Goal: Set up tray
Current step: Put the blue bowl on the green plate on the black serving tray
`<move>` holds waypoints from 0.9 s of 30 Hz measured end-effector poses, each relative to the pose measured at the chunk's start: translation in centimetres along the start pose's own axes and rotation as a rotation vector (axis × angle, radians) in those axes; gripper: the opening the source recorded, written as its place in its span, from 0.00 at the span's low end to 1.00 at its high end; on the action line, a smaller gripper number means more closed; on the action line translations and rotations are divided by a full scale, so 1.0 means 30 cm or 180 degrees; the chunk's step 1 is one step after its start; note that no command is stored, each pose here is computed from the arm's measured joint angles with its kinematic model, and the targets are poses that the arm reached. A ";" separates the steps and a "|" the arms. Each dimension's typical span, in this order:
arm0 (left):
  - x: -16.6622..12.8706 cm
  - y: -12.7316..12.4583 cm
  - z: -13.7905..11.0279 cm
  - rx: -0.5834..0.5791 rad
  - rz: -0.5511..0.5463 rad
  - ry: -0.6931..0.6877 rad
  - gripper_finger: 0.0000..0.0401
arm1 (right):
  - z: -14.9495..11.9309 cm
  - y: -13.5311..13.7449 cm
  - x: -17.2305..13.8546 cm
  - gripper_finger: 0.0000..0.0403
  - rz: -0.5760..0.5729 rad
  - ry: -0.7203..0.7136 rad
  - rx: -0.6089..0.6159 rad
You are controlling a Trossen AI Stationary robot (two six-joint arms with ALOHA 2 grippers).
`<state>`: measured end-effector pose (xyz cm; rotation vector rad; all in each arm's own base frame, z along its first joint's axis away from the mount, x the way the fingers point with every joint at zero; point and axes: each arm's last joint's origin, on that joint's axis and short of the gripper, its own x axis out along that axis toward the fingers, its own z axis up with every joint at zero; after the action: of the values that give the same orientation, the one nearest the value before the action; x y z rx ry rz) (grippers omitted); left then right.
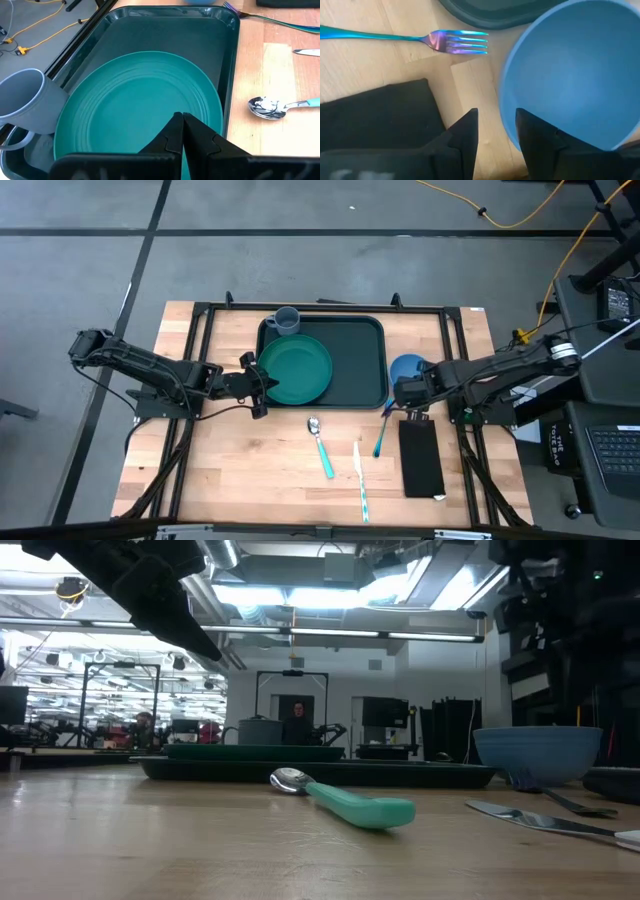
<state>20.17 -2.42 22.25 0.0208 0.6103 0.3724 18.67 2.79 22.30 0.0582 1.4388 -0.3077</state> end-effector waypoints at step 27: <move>0.000 -0.001 0.000 -0.0086 -0.0029 0.0008 0.01 | -0.030 0.004 0.116 0.33 -0.0214 -0.0021 -0.0020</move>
<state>20.17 -2.45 22.24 -0.0083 0.6074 0.3717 18.17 2.52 18.76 0.0038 1.4370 -0.3582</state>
